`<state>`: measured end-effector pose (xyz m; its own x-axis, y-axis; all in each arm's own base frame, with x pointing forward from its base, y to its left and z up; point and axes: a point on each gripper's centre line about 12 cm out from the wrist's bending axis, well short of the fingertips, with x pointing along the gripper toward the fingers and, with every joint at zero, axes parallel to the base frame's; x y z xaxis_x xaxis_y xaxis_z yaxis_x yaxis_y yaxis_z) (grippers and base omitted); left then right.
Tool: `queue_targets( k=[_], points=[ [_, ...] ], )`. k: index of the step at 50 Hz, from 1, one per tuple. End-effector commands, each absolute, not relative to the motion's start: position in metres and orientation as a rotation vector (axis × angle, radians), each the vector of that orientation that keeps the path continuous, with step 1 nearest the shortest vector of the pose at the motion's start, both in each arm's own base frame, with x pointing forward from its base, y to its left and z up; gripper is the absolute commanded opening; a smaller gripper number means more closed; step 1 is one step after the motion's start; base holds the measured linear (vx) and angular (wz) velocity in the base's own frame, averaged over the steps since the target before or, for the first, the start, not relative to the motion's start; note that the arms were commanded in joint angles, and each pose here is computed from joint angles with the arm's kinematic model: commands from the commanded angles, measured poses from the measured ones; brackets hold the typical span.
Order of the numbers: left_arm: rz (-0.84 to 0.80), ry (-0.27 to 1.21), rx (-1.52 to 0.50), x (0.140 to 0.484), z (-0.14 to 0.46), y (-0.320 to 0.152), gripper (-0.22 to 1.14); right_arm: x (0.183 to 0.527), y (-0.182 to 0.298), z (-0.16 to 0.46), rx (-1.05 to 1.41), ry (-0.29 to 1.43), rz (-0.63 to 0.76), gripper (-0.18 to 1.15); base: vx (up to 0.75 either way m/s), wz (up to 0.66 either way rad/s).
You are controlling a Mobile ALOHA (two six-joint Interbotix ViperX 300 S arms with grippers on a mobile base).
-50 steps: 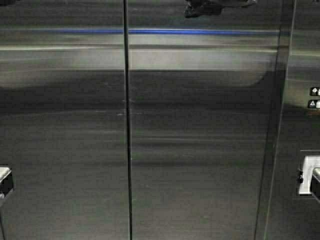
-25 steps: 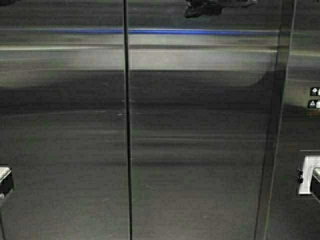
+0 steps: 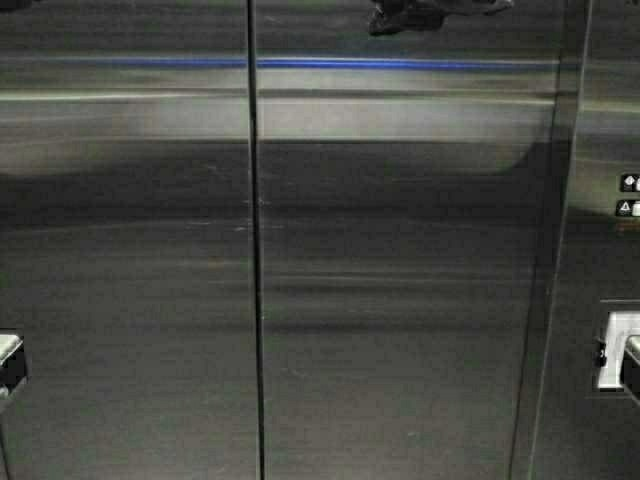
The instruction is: Navigate to elevator, push the call button, then enter the elevator
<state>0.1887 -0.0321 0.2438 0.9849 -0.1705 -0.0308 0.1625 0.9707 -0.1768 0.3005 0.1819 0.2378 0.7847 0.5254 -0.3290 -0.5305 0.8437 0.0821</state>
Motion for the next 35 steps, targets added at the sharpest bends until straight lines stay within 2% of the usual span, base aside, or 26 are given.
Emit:
queue_targets(
  k=[1,13,35],
  points=[
    [-0.169,0.033,-0.184,0.1906,0.2485,-0.0325,0.03,0.3004,0.1834,0.2480,-0.018,0.318,0.579,0.06,0.00,0.00],
    [-0.172,0.033,-0.164,0.1907,0.2487,-0.0327,0.03,0.2989,0.1849,0.2479,-0.086,0.302,0.606,0.06,0.00,0.00],
    [-0.169,0.055,-0.157,0.1917,0.2491,-0.0327,0.03,0.3062,0.1810,0.2532,-0.086,0.393,0.539,0.06,0.00,0.00]
  ],
)
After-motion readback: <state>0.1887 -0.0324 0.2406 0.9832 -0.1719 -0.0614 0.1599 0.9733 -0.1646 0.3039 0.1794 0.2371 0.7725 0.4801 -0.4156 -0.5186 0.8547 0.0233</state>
